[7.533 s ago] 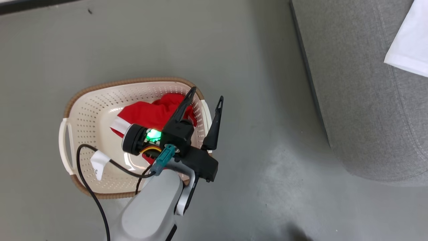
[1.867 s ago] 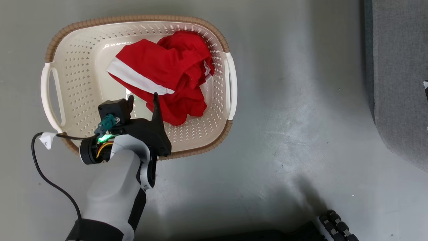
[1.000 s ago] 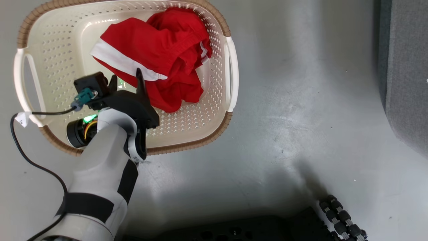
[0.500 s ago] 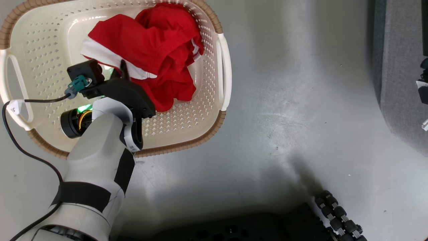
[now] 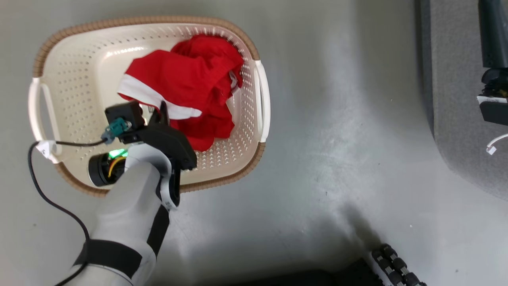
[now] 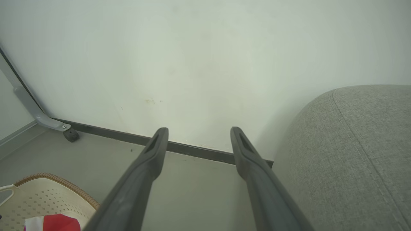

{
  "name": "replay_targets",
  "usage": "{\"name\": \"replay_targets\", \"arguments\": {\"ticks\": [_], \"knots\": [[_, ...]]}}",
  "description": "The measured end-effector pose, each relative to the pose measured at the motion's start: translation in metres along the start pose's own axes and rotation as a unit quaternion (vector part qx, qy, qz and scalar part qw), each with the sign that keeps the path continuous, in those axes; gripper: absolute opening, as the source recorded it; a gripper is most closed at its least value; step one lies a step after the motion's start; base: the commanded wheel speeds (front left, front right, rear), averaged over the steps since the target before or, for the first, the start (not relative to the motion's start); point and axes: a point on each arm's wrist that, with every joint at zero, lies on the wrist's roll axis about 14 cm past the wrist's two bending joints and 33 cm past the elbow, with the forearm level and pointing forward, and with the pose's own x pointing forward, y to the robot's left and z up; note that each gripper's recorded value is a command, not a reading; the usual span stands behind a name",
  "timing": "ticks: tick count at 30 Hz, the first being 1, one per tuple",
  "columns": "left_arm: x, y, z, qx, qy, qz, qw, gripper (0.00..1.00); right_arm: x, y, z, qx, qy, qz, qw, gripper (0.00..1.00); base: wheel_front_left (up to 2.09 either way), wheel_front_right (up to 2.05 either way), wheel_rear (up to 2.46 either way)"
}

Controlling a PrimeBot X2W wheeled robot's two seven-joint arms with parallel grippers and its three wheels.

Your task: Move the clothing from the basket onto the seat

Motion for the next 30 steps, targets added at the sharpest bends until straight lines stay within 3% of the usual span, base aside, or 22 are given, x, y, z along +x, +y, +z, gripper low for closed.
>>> {"name": "replay_targets", "arguments": {"ticks": [13,30], "knots": [[-0.054,-0.030,0.047,-0.001,-0.073,-0.041,0.996,0.00,-0.021,0.008,0.033,0.010,-0.007,-0.022,1.000,1.00,0.00,0.00,0.00],[-0.137,-0.038,0.106,0.017,-0.187,-0.052,0.981,0.00,-0.050,0.027,0.085,0.017,-0.039,-0.041,0.998,1.00,0.00,0.00,0.00]]}}
